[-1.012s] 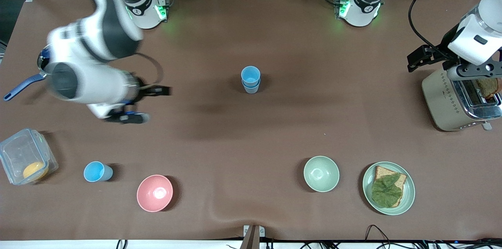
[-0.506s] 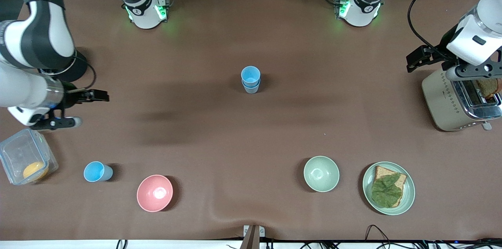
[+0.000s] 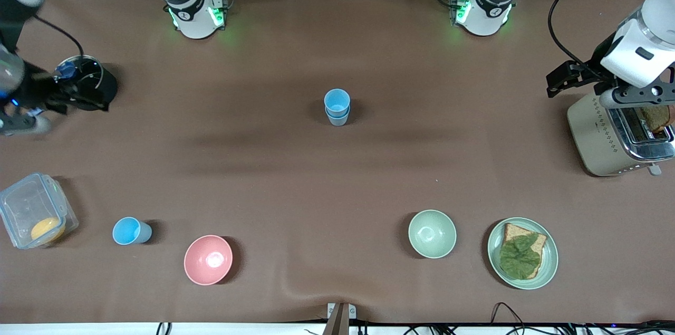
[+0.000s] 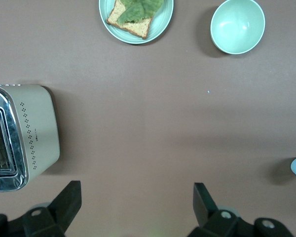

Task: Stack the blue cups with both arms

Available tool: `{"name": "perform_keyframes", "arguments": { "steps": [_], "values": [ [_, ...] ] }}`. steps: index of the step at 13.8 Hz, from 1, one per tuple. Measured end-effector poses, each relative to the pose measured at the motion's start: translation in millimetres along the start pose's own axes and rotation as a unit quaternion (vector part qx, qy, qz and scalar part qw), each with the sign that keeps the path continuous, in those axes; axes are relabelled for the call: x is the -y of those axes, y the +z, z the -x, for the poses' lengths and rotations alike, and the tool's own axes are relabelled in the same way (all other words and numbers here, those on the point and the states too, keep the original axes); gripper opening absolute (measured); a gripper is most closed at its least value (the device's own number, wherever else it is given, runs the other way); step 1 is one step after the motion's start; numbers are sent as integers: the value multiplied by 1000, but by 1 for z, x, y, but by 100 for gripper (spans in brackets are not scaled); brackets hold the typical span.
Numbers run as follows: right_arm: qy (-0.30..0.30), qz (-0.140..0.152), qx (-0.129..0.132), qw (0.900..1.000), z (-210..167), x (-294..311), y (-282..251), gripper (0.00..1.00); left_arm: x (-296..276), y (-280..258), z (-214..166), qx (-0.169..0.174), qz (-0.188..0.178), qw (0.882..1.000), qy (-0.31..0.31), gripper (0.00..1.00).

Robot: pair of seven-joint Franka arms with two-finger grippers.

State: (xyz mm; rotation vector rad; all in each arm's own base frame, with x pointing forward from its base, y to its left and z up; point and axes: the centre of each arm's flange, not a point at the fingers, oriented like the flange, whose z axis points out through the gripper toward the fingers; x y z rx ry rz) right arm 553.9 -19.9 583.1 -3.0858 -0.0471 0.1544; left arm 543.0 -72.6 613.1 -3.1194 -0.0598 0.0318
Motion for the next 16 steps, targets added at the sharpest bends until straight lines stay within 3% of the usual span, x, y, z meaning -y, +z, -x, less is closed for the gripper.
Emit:
{"name": "perform_keyframes", "arguments": {
  "steps": [16],
  "values": [
    [5,-1,3,1000,7,-4,-5,100,2,-30,7,-2,0,1000,-1,100]
  ]
}}
